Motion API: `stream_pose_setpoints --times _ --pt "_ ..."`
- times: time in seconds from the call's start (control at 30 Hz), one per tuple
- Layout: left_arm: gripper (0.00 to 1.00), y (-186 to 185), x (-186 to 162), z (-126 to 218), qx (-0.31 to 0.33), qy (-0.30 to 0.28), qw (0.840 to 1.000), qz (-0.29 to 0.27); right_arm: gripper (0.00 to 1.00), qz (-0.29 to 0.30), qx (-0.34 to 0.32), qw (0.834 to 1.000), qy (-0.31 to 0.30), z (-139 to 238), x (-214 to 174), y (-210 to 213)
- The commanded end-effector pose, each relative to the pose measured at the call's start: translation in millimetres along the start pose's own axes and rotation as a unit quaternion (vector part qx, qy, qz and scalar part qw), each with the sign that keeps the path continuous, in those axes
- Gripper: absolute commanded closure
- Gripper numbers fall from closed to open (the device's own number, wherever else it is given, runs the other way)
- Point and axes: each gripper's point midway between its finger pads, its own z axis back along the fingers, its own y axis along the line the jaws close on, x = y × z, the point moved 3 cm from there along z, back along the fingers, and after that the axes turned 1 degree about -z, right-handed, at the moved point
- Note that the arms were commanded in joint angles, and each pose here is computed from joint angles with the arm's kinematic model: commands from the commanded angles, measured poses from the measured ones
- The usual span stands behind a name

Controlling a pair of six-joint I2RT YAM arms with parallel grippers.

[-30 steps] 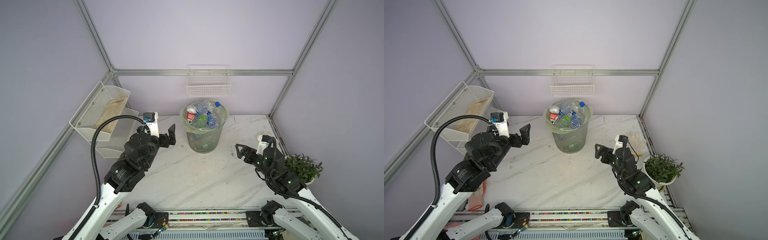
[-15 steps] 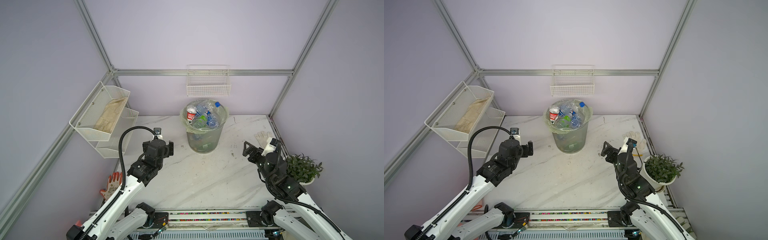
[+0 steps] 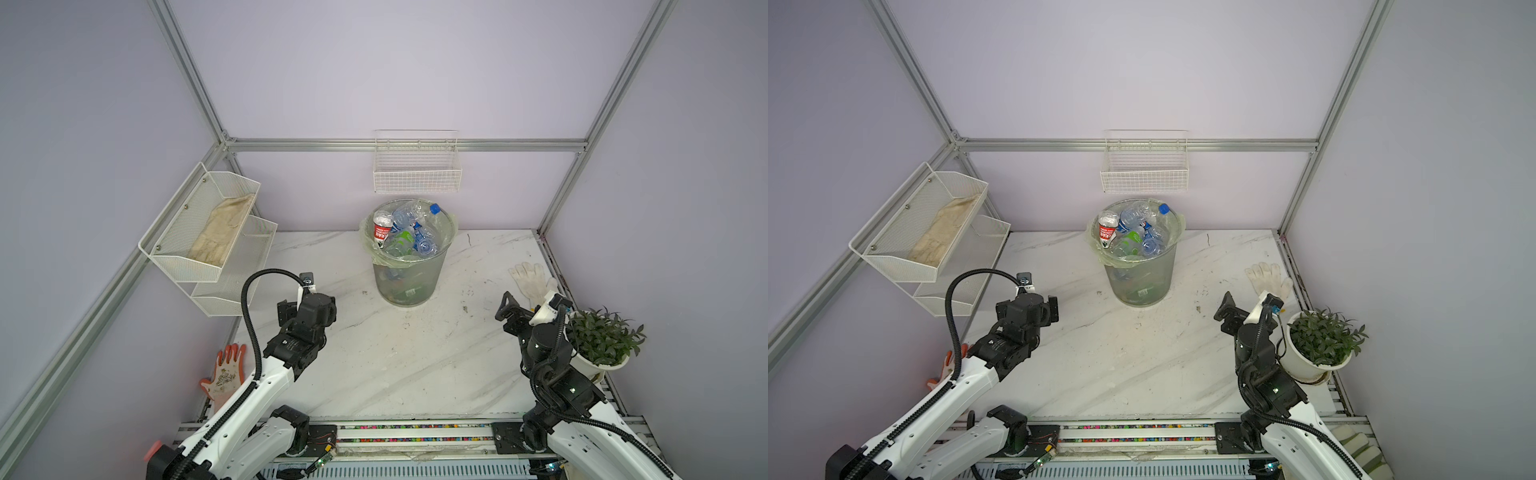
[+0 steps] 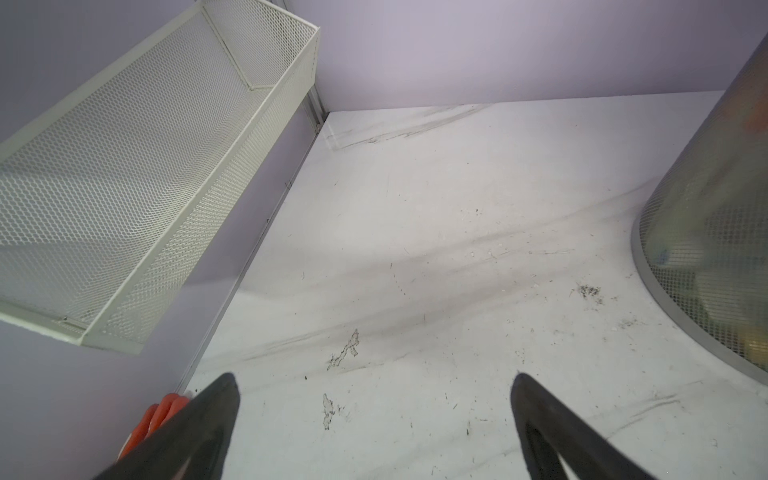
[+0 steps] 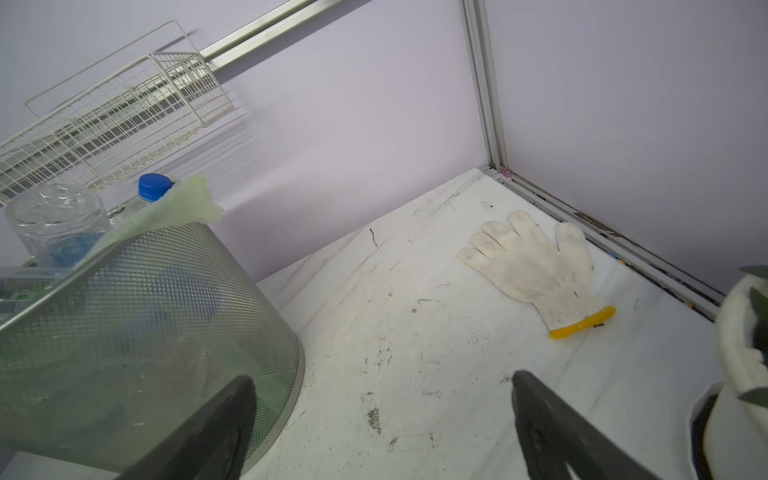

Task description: Throw the plastic bottles in the bin

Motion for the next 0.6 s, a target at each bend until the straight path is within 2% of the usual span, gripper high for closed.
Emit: stream_pose_setpoints --times 0.0,0.33,0.57 --pt "0.0 7 -8 -7 0.034 -0.015 0.999 0.03 0.02 0.029 -0.028 0.998 -0.051 2 10 -12" --pt "0.0 13 -33 -13 0.063 -0.003 0.998 0.029 0.02 0.068 -0.075 0.992 -0.069 -3 -6 -30" --pt "0.0 9 -50 -18 0.086 0.012 0.996 -0.009 0.02 0.073 -0.089 0.991 -0.066 -9 -22 -37"
